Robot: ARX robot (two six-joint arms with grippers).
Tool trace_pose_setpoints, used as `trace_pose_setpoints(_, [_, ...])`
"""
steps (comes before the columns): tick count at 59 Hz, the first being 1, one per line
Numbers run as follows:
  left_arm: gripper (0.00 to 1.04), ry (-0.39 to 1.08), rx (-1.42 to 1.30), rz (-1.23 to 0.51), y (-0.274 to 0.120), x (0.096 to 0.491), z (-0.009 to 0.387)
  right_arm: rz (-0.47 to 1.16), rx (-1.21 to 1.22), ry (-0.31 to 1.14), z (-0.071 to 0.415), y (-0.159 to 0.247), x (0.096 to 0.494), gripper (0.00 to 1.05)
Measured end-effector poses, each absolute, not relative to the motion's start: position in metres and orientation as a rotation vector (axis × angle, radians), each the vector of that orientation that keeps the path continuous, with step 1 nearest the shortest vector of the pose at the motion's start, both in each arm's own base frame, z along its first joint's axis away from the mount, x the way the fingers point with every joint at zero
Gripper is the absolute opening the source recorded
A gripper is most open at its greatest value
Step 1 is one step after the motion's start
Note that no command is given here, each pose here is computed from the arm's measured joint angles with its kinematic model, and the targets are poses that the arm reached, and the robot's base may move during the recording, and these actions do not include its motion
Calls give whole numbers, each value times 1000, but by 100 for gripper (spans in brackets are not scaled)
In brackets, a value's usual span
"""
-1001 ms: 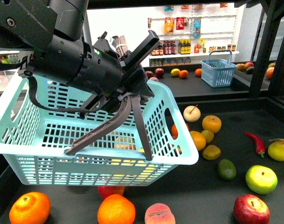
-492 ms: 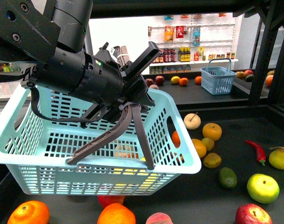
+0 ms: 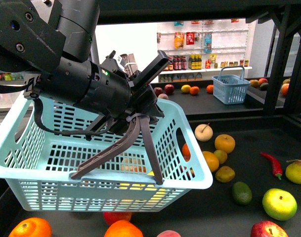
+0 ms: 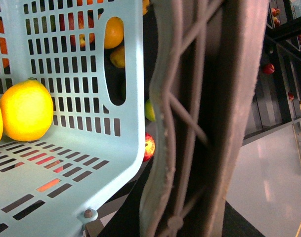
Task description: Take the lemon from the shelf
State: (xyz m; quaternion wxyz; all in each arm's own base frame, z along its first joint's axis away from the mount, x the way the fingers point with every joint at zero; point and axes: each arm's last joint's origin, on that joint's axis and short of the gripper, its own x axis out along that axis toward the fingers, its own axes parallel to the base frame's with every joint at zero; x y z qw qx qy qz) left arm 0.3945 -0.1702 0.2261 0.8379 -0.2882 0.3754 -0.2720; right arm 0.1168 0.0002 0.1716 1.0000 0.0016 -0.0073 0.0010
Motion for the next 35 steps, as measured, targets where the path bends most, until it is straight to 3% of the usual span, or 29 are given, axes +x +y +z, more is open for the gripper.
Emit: trace_pose_setpoints(35, [14,794,-609,-572,-170,395,226,3,3,-10,168,0,97,3])
